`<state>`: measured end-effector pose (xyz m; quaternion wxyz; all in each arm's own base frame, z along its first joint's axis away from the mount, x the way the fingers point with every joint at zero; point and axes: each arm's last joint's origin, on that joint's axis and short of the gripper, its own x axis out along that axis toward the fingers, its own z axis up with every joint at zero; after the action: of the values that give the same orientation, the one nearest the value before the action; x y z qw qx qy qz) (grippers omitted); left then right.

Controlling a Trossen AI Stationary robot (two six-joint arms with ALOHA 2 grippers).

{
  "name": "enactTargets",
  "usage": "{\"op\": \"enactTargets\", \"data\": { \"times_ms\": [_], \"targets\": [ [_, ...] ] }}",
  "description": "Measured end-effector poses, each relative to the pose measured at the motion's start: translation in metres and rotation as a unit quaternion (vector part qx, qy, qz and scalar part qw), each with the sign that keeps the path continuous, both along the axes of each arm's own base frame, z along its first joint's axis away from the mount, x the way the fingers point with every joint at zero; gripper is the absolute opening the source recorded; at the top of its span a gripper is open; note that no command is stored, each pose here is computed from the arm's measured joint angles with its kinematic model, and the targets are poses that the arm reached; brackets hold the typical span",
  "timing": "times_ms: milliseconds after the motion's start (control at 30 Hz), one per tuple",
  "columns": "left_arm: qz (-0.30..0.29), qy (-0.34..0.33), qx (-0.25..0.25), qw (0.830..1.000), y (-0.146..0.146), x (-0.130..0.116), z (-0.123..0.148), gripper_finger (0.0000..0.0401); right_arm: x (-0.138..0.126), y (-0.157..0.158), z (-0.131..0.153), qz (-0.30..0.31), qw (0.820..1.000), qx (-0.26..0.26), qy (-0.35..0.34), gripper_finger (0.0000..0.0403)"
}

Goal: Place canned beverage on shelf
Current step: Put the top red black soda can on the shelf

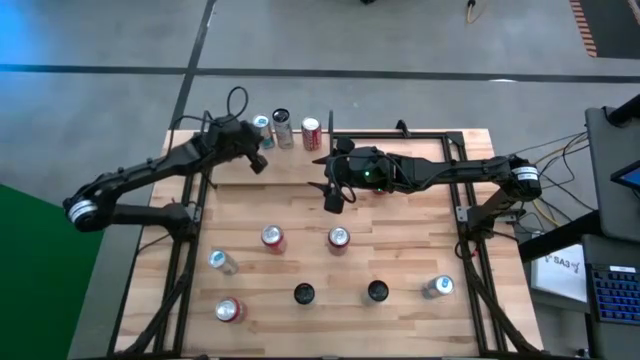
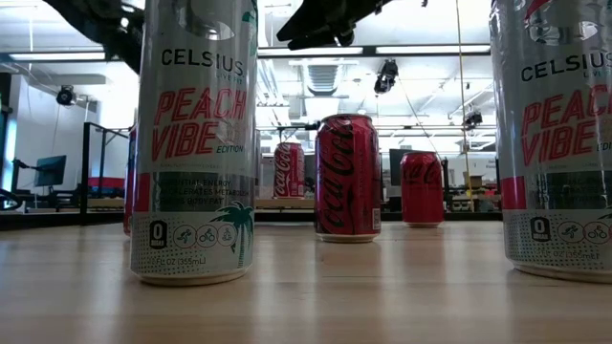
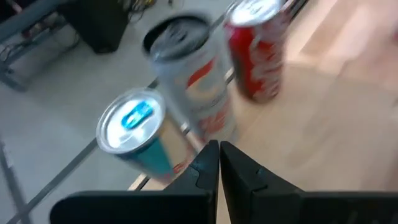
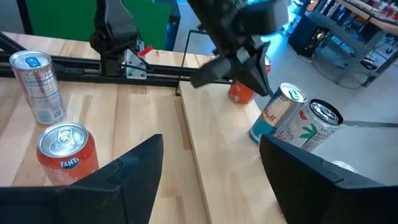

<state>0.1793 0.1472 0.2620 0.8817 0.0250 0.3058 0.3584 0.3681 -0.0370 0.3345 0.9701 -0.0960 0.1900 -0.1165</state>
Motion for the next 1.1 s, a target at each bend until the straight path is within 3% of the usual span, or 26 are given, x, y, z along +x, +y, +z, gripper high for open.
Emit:
{"op": "enactTargets", "data": {
  "times_ms": [300, 633, 867, 1100],
  "targets": [
    [-0.080, -0.101, 0.023, 0.991, -0.049, 0.003, 0.031, 0.0000, 0.000, 0.000, 0.004, -0.014, 0.999, 0.039, -0.012, 0.0254],
    [-0.184, -0.217, 0.062, 0.957, -0.093, 0.010, 0.043, 0.0000, -0.005, 0.018, 0.022, -0.020, 0.994, 0.104, 0.029, 0.0254],
    [-0.231, -0.253, 0.066, 0.937, -0.112, 0.014, 0.039, 0.0000, -0.015, 0.025, 0.021, -0.055, 0.979, 0.177, 0.090, 0.0249],
    [-0.240, -0.258, 0.066, 0.934, -0.115, 0.015, 0.039, 0.0000, -0.024, 0.027, 0.013, -0.087, 0.955, 0.245, 0.145, 0.0247]
  ]
}}
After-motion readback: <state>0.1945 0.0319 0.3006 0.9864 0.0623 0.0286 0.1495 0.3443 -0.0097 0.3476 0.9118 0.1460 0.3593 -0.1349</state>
